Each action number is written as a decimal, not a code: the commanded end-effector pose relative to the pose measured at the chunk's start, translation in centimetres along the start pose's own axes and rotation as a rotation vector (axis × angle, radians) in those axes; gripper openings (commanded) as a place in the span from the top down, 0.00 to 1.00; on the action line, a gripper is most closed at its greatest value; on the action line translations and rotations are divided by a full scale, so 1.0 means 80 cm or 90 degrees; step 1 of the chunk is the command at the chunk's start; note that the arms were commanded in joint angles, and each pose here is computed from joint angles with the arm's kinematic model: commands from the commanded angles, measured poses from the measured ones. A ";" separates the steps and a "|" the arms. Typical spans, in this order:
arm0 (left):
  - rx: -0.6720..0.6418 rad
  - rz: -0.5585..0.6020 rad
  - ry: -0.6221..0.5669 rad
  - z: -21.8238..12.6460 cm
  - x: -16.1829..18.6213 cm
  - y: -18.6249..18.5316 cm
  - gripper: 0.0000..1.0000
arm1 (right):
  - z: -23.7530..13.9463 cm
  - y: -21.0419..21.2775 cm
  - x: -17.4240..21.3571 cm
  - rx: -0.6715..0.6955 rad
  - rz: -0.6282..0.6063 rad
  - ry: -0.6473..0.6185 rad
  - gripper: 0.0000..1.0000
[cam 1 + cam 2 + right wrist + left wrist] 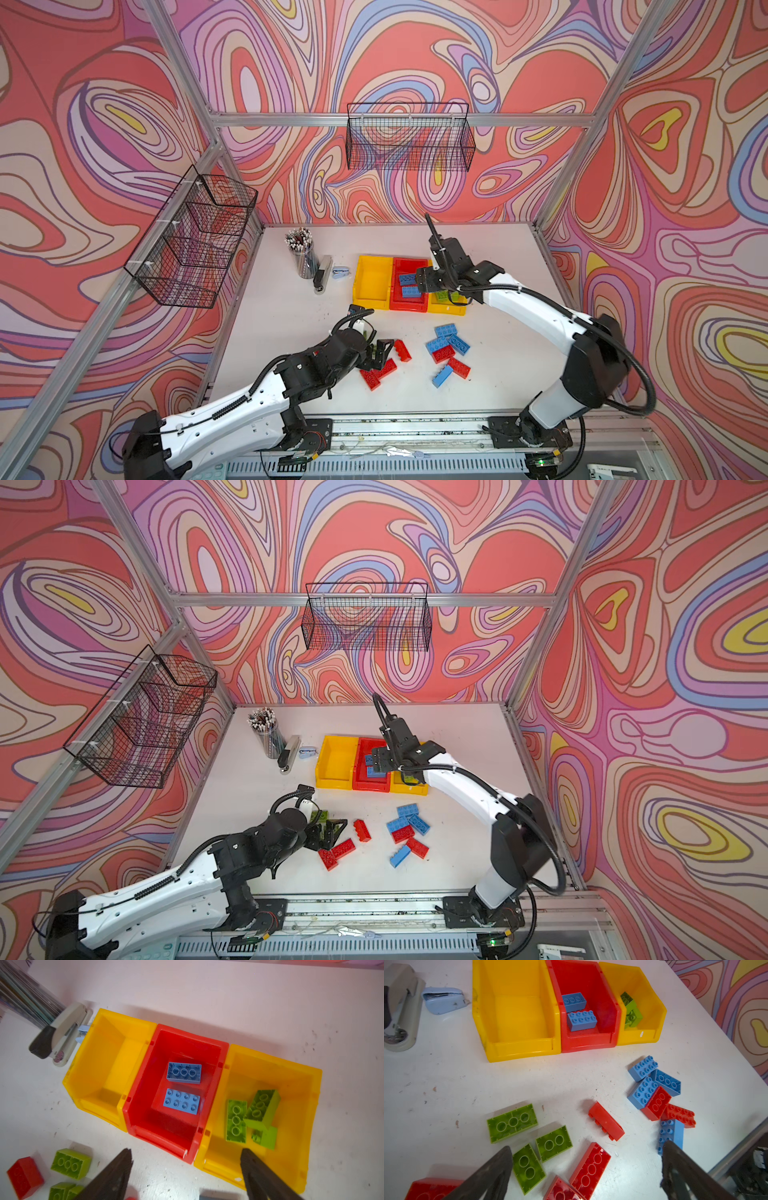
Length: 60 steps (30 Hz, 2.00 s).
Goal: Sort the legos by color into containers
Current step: 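Carry the blue brick to the red bin and release it, then lower the right gripper onto a blue brick near the pile and grasp it, then carry the blue brick to the red bin and open the right gripper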
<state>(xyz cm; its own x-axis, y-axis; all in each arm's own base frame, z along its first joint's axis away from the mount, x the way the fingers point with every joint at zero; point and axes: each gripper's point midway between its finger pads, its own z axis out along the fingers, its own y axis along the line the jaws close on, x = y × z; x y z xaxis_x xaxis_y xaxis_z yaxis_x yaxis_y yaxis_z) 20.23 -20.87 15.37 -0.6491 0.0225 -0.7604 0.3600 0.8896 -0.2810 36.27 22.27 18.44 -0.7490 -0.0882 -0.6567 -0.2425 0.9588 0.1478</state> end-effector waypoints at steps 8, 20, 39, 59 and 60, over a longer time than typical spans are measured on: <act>0.150 -0.018 0.021 0.017 -0.003 -0.069 0.00 | -0.012 -0.046 0.133 0.015 0.037 0.081 0.02; 0.125 -0.059 0.033 0.021 0.034 -0.048 0.00 | 0.030 -0.047 0.182 0.002 0.020 0.144 0.02; 0.092 -0.050 0.031 0.025 0.054 -0.024 0.00 | 0.078 -0.057 0.204 0.054 0.047 0.192 0.18; 0.076 -0.050 0.000 0.007 0.058 0.000 0.00 | 0.012 -0.018 0.106 0.006 0.048 0.108 0.52; 0.074 -0.048 0.002 0.008 0.059 0.001 0.00 | 0.006 -0.012 0.088 -0.003 0.048 0.088 0.52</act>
<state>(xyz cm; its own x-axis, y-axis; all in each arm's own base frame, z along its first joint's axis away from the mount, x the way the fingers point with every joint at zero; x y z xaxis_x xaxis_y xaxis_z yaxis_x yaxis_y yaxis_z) 17.68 -21.85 12.51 -0.6761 -0.0684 -0.7336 0.3994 0.8027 -0.4429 30.49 19.90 9.43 -0.8789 -0.0761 -0.4709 -0.1690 0.9728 0.1581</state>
